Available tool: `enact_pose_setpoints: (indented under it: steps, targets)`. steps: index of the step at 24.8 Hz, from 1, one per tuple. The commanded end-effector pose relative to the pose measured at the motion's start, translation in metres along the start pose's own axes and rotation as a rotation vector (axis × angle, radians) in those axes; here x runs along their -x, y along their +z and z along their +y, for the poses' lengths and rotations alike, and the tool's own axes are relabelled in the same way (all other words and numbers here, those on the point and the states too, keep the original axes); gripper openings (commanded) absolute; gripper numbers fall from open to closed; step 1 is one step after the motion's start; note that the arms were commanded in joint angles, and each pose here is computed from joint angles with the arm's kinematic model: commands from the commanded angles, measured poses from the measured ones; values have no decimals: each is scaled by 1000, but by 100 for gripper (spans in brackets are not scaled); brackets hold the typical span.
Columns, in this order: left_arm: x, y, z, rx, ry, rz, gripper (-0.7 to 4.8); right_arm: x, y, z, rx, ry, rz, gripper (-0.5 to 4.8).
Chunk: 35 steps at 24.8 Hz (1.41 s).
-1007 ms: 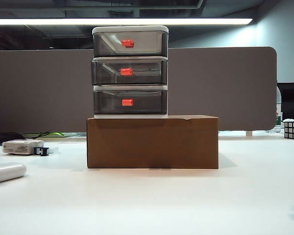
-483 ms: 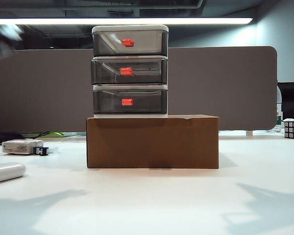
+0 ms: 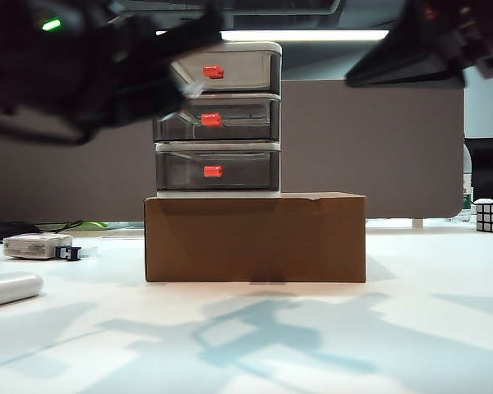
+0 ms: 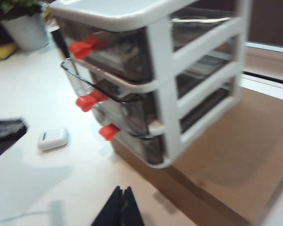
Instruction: Open the second layer of the drawer on the table, pick up the earphone case on the table and put it in, and finally close the drawer.
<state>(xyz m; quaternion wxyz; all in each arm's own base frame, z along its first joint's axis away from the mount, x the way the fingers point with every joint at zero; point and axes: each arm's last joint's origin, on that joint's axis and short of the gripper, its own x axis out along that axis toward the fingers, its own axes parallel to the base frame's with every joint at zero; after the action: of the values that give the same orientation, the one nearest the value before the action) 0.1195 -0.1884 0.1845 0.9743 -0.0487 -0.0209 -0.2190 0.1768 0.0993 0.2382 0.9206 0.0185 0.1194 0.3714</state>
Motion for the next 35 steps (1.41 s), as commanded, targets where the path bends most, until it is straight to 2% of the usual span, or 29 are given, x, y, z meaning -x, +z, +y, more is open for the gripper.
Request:
enact_pose_setpoints:
  steps: [1, 2, 4, 5, 7, 8, 10, 13, 17, 19, 23, 35]
  targets:
    - [-12, 2, -11, 12, -105, -23, -5, -8, 9, 0, 19, 65, -4, -5]
    - [-13, 1, -12, 10, -99, -20, -6, -9, 10, 1, 20, 75, -6, -5]
    - [-16, -3, -12, 13, 3, -7, -6, -10, 14, 0, 23, 74, -14, -5]
    - [-18, -6, -12, 22, 92, -1, -6, -10, 15, 0, 25, 56, -23, -5]
    - [-23, -11, -14, 42, 162, 10, -5, -11, 16, 0, 28, 63, -29, -5]
    - [-25, -13, -15, 46, 166, 13, -4, -12, 16, 0, 28, 68, -30, -5]
    - [-34, -19, -21, 27, 173, 30, 48, -17, 18, -2, 35, 73, -25, -5]
    - [-46, -24, -28, 14, 184, 39, 95, -27, 22, -2, 56, 171, -2, -5]
    - [-49, -23, -29, -16, 264, 37, 101, -41, 26, -3, 75, 282, 23, -5]
    - [-49, -22, -28, -14, 284, 33, 127, -46, 28, -4, 83, 320, 27, -5]
    - [-49, -22, -28, -52, 274, 38, 127, -57, 33, -7, 84, 326, 30, -5]
    - [-62, -11, -25, -15, 315, -7, 126, -63, 37, -8, 105, 325, 16, -5]
